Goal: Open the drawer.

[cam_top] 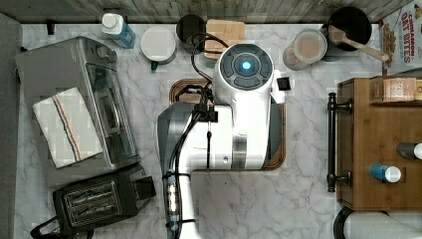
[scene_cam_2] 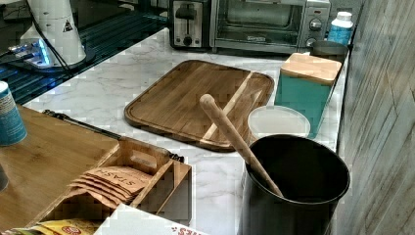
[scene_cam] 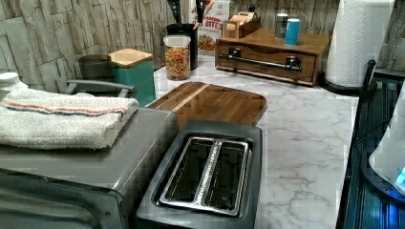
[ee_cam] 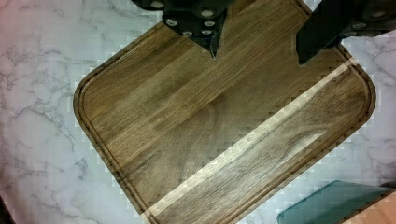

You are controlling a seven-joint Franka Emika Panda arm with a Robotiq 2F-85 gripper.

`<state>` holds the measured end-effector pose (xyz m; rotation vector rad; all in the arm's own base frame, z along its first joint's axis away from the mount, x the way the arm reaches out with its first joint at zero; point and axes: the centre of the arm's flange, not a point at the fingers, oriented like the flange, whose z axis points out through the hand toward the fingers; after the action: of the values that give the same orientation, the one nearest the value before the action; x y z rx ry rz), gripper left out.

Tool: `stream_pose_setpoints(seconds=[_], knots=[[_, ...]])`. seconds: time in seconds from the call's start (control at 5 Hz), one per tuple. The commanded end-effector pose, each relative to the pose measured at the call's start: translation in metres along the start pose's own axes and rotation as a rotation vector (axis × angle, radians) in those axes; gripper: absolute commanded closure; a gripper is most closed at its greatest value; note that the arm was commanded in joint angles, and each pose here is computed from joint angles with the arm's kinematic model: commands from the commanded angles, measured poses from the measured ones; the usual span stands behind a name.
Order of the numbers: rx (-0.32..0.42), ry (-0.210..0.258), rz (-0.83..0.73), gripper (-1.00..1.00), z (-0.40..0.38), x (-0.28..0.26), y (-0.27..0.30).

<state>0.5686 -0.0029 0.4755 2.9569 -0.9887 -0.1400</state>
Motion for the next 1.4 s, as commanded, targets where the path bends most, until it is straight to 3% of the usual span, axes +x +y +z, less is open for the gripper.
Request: stream_pose_setpoints(seconds=[0.2, 0.8, 1.4], knots=[[0.001, 0.002, -0.001, -1.0, 0.004, 0.0, 0.0], [-0.016, 0.108, -0.402, -1.0, 0.044, 0.042, 0.103], [-0.122, 0.196, -0.47, -1.0, 0.067, 0.08, 0.176]])
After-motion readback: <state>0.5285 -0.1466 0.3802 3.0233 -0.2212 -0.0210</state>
